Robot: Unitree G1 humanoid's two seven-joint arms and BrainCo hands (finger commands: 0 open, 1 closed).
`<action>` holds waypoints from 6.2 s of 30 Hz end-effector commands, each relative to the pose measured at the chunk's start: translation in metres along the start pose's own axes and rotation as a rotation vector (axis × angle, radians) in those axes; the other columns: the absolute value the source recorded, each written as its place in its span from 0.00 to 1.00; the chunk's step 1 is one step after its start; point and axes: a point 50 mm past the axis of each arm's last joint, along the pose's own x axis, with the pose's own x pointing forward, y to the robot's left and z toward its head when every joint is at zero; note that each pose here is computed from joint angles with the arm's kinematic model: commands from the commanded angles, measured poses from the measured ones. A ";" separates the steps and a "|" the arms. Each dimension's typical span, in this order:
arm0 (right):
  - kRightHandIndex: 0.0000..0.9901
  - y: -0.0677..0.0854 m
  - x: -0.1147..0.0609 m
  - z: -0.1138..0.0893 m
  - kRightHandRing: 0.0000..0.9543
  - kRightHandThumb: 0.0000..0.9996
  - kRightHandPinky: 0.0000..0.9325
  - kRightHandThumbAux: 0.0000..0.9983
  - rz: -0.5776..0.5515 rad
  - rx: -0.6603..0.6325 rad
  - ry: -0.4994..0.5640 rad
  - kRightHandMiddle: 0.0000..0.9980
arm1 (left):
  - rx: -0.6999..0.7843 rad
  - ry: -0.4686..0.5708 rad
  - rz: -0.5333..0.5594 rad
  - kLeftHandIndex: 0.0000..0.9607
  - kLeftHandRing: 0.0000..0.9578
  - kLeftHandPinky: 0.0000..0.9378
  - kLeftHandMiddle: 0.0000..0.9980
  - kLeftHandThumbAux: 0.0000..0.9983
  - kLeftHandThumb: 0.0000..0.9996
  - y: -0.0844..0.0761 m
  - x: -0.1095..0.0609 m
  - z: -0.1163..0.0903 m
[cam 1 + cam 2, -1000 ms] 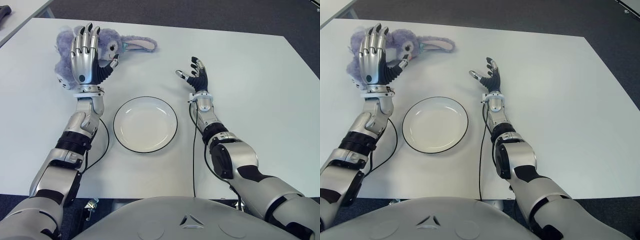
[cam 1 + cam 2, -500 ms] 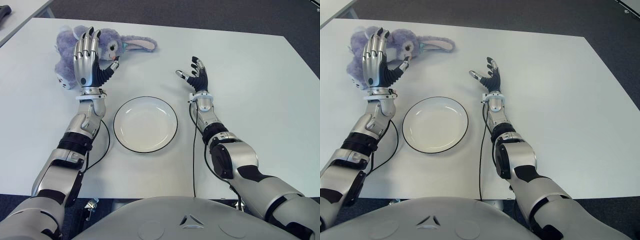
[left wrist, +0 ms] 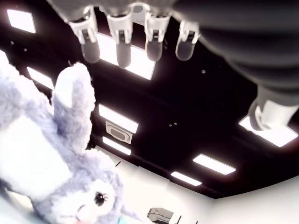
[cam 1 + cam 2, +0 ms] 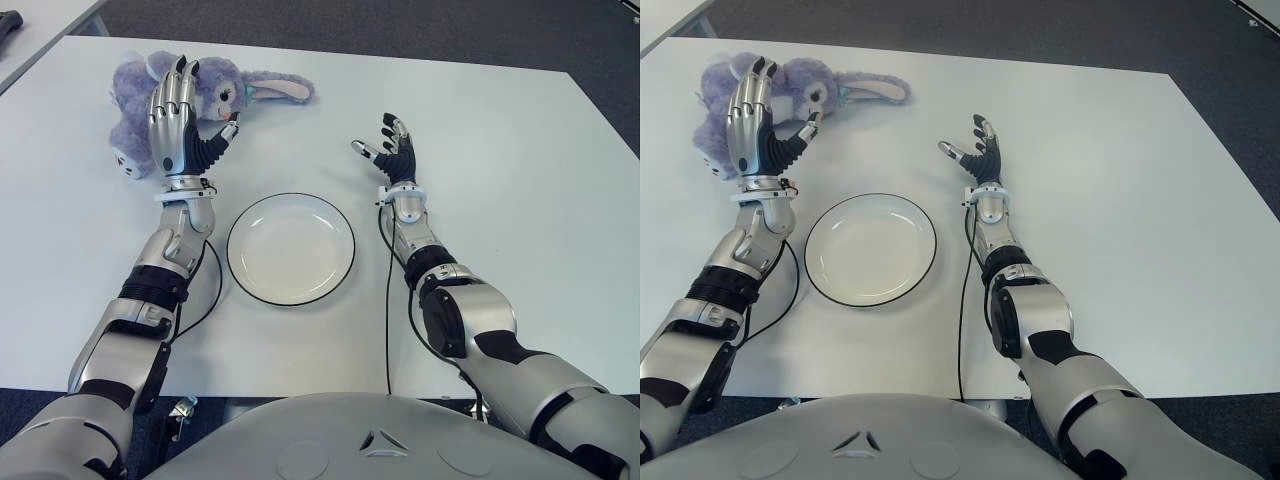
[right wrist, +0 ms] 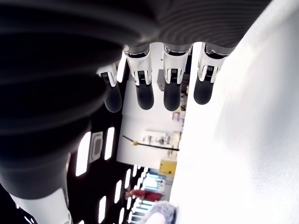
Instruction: Put the doll into the plate.
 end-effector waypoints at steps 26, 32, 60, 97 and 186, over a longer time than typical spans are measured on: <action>0.12 0.003 -0.081 -0.104 0.10 0.05 0.11 0.77 0.019 -0.028 0.477 0.11 | 0.034 0.025 -0.036 0.00 0.07 0.00 0.03 0.39 0.29 -0.006 -0.013 -0.008; 0.12 0.003 -0.081 -0.104 0.11 0.04 0.11 0.77 0.019 -0.032 0.477 0.11 | 0.090 -0.011 -0.036 0.00 0.08 0.00 0.03 0.39 0.30 -0.004 -0.007 -0.007; 0.13 0.004 -0.080 -0.104 0.11 0.04 0.11 0.76 0.023 -0.036 0.480 0.12 | 0.317 -0.110 -0.072 0.00 0.06 0.00 0.04 0.39 0.36 0.010 0.037 -0.009; 0.13 0.004 -0.080 -0.104 0.12 0.04 0.12 0.77 0.026 -0.040 0.483 0.12 | 0.404 -0.121 -0.130 0.00 0.02 0.00 0.04 0.40 0.34 0.010 0.063 -0.013; 0.14 0.003 -0.080 -0.104 0.13 0.05 0.13 0.76 0.022 -0.025 0.481 0.13 | 0.525 -0.122 -0.283 0.00 0.01 0.00 0.03 0.40 0.27 0.007 0.084 -0.014</action>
